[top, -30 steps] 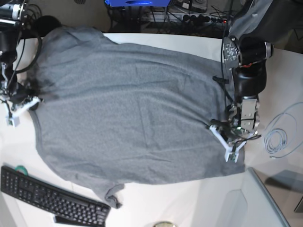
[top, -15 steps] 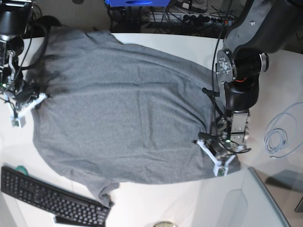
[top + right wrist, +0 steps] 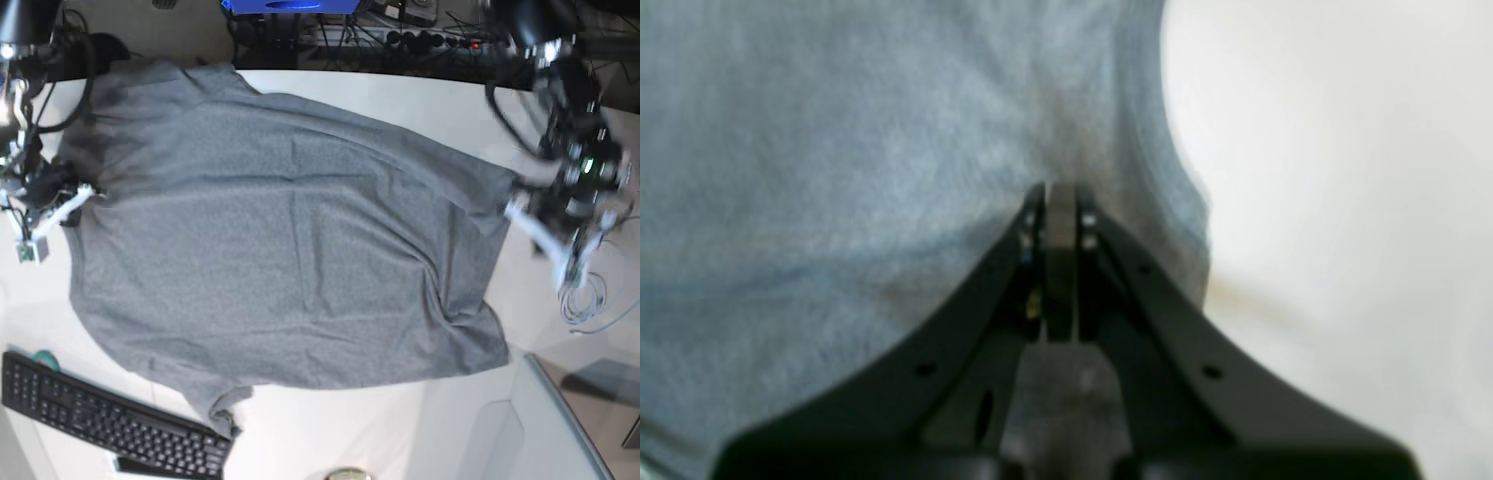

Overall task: Layout the t-shirt on the table in an organized manner, then fold the t-shirt properly
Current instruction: 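Drag the t-shirt side back toward the left gripper's start and regrasp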

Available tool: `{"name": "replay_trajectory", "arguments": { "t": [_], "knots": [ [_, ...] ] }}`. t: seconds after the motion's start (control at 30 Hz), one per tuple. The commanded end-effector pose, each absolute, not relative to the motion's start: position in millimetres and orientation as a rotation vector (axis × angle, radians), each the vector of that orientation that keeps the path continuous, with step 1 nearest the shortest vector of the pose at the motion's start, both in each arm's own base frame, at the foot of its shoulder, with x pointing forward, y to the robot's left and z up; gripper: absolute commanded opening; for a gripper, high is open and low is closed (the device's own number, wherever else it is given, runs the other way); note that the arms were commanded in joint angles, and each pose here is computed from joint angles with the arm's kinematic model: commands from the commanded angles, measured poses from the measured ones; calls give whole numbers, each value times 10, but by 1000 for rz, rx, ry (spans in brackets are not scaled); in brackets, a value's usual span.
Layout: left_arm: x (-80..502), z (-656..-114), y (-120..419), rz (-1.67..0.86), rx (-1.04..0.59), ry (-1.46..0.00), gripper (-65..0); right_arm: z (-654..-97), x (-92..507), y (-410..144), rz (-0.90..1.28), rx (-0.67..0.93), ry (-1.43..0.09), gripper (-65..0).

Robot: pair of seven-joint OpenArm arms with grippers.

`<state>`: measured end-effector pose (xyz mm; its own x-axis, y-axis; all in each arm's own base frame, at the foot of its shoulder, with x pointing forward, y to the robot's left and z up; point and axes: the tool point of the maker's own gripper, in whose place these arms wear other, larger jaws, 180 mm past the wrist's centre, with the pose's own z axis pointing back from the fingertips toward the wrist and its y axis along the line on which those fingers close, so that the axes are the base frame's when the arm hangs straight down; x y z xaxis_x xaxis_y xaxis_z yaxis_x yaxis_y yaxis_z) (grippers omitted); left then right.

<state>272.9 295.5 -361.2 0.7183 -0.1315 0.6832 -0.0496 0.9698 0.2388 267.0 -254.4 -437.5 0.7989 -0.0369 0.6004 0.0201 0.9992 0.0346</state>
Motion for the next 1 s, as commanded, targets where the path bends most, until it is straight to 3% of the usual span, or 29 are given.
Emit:
{"name": "replay_trajectory", "arguments": {
  "t": [0.0, 0.2, 0.3, 0.37, 0.53, 0.8, 0.87, 0.97],
  "knots": [
    [2652, -3517, 3072, 5, 243, -812, -650, -4206, 2741, -2531, -9, 29, -706, -650],
    [2010, -3718, 3581, 266, 168, -938, -650, -4162, 2449, -2383, 12, 38, -703, -650],
    [1932, -3816, 3629, 332, 124, -985, -372, -4186, 2377, -2331, 2, 49, -696, -650],
    [1900, -3919, 3628, 373, 95, -975, -311, -4202, 2351, -2326, 3, 49, -689, -650],
    [1961, -4193, 3595, 461, 18, -954, -303, -4225, 2337, -2267, -11, 64, -688, -650],
    [2204, -4347, 3301, 397, -112, -950, -299, -4242, 2323, -2267, -12, 66, -683, -650],
    [2248, -4387, 3188, 368, -136, -936, -270, -4242, 2323, -2267, -12, 66, -683, -650],
    [2272, -4486, 3038, 348, -169, -908, -171, -4239, 2329, -2267, -12, 66, -684, -650]
  ]
}}
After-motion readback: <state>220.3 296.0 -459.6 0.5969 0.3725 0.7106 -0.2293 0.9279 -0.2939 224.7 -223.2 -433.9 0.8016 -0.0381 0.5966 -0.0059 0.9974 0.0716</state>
